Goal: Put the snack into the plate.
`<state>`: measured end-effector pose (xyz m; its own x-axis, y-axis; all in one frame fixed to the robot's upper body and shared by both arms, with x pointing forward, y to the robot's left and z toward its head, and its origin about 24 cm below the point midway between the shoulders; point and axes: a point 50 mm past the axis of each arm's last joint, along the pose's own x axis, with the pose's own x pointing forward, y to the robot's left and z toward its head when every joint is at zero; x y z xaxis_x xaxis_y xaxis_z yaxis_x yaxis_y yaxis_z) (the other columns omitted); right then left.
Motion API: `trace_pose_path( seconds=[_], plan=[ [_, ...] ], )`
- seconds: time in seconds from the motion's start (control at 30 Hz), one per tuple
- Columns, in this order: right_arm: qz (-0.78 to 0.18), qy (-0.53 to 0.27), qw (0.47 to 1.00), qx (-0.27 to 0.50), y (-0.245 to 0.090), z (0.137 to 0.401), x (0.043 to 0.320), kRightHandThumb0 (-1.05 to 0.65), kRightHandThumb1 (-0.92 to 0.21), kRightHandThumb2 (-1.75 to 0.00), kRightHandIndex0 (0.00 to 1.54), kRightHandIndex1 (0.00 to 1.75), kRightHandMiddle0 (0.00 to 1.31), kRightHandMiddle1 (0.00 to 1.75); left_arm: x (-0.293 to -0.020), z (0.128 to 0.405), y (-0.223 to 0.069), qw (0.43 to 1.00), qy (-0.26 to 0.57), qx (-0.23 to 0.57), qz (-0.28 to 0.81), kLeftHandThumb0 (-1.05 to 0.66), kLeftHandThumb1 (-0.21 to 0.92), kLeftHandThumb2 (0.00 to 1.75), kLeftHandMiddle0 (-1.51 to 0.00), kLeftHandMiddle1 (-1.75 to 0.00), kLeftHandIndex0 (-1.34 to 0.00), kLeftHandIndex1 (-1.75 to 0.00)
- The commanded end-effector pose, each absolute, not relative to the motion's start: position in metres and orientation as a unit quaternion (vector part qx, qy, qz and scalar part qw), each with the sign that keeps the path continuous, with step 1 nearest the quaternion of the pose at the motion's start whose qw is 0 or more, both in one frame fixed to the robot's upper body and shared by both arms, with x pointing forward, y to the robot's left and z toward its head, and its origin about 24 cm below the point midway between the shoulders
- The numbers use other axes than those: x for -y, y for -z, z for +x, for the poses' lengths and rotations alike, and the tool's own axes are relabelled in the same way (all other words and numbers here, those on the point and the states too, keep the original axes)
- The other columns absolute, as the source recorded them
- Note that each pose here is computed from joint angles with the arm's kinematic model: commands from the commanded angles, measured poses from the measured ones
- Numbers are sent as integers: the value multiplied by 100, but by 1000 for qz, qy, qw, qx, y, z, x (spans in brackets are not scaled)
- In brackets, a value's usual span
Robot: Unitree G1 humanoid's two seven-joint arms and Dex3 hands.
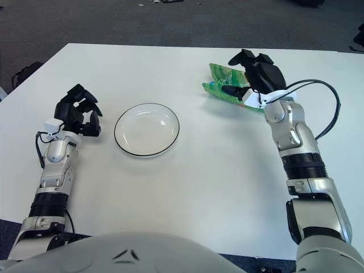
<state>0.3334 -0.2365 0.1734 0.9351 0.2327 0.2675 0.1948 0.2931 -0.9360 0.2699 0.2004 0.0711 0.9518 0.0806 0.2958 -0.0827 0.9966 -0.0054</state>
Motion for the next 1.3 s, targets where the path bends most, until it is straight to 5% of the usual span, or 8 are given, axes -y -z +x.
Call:
trace_pose_path(
  seconds=[0.0,0.5,0.6,0.7,0.8,1.27],
  plan=[
    [-625,-4,761,175,-181,348,245,-100,-92,-58,0,14,0,60,-195,244,-20,997,-59,50,-30,-1,-10,175,-94,-175,-75,-161],
    [-639,-24,755,145,-182,368,244,-105,-92,-76,0,0,0,17,-196,241,-21,996,-66,47,-38,-2,-10,172,-94,-175,-79,-153],
    [-642,-26,756,128,-180,374,246,-105,-92,-78,0,0,0,14,-196,239,-21,996,-72,45,-40,-1,1,164,-76,-175,-71,-168],
    [-644,-30,757,105,-177,379,249,-105,-92,-79,0,0,0,12,-197,239,-21,995,-76,45,-42,-31,26,137,-109,-175,-61,-172],
    [-644,-34,758,95,-175,381,249,-105,-92,-79,0,0,0,11,-197,237,-22,995,-78,46,-43,-41,34,128,-121,-175,-58,-174],
    [-640,-65,765,2,-142,386,256,-105,-92,-75,0,0,0,1,-198,233,-26,994,-85,56,-35,-45,38,123,-126,-175,-56,-175]
  ],
)
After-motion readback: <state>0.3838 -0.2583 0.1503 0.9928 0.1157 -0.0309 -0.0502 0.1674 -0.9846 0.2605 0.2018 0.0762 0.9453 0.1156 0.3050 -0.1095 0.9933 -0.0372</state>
